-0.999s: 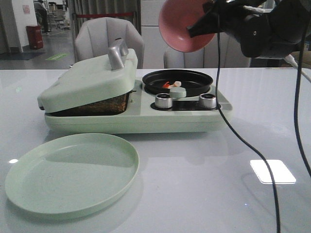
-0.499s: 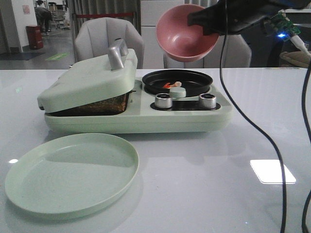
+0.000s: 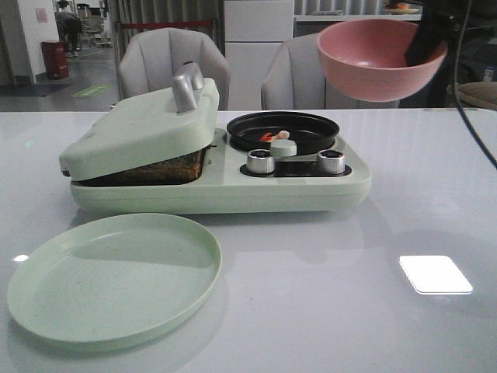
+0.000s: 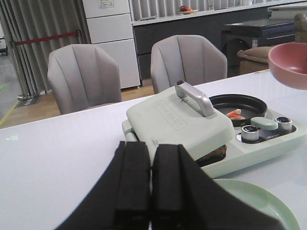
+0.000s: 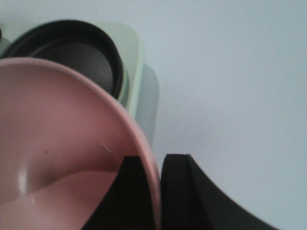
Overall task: Make breakfast with bread and shrimp
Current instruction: 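Carry the empty pink bowl back and lower it onto the table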
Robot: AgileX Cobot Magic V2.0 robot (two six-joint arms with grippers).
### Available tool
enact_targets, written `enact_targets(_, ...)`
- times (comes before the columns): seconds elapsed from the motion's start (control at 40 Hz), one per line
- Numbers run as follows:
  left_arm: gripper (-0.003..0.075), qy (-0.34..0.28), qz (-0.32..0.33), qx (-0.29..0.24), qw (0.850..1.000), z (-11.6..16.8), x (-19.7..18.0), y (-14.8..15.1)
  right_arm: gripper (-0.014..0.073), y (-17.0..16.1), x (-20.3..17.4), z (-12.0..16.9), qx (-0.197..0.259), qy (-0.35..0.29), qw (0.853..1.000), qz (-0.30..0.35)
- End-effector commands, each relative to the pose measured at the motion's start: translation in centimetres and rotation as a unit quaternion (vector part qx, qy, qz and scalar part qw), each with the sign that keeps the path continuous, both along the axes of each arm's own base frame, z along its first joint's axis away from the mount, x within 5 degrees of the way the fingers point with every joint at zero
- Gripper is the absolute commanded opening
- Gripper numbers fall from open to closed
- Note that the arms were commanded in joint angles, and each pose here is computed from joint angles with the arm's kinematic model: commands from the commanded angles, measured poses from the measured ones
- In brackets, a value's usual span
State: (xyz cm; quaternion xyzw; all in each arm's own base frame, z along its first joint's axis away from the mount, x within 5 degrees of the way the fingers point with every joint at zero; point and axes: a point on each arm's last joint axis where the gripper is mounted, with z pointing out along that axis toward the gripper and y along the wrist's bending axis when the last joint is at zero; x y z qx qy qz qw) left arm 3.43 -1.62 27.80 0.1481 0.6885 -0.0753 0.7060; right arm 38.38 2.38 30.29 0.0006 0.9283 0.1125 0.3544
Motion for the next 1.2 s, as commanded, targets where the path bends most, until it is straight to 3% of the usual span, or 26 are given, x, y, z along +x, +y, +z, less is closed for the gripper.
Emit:
enact_targets(0.0, 0.0111, -0.040, 0.006, -0.026, 0.999, 1.5, -0.1, 0.2, 0.0142, -2.0, -1.0, 2.8, 0.007, -0.028, 0.999, -0.025)
enact_targets(0.375, 0.0111, -0.040, 0.006, -0.026, 0.999, 1.5, -0.1, 0.2, 0.0142, -5.9, -1.6, -3.8, 0.010, 0.060, 0.995, -0.083)
enact_targets(0.599, 0.0111, -0.040, 0.006, -0.026, 0.999, 1.5, -0.1, 0.2, 0.0142, -6.3, -0.6, -7.7, 0.017, 0.115, 0.990, -0.085)
enact_targets(0.774, 0.0111, -0.040, 0.006, -0.026, 0.999, 1.5, -0.1, 0.2, 0.0150, -6.4, 0.2, -9.3, 0.017, 0.121, 0.988, -0.092)
enact_targets(0.899, 0.0111, -0.040, 0.006, -0.026, 0.999, 1.5, -0.1, 0.2, 0.0221, -6.5, 0.4, -9.5, 0.015, 0.115, 0.989, -0.095)
enact_targets(1.074, 0.0111, -0.040, 0.006, -0.026, 0.999, 1.5, -0.1, 0.2, 0.0442, -6.6, 0.5, -9.5, 0.005, 0.110, 0.990, -0.091)
enact_targets(1.174, 0.0111, -0.040, 0.006, -0.026, 0.999, 1.5, -0.1, 0.2, 0.0501, -6.7, 0.4, -9.0, -0.010, 0.103, 0.991, -0.081)
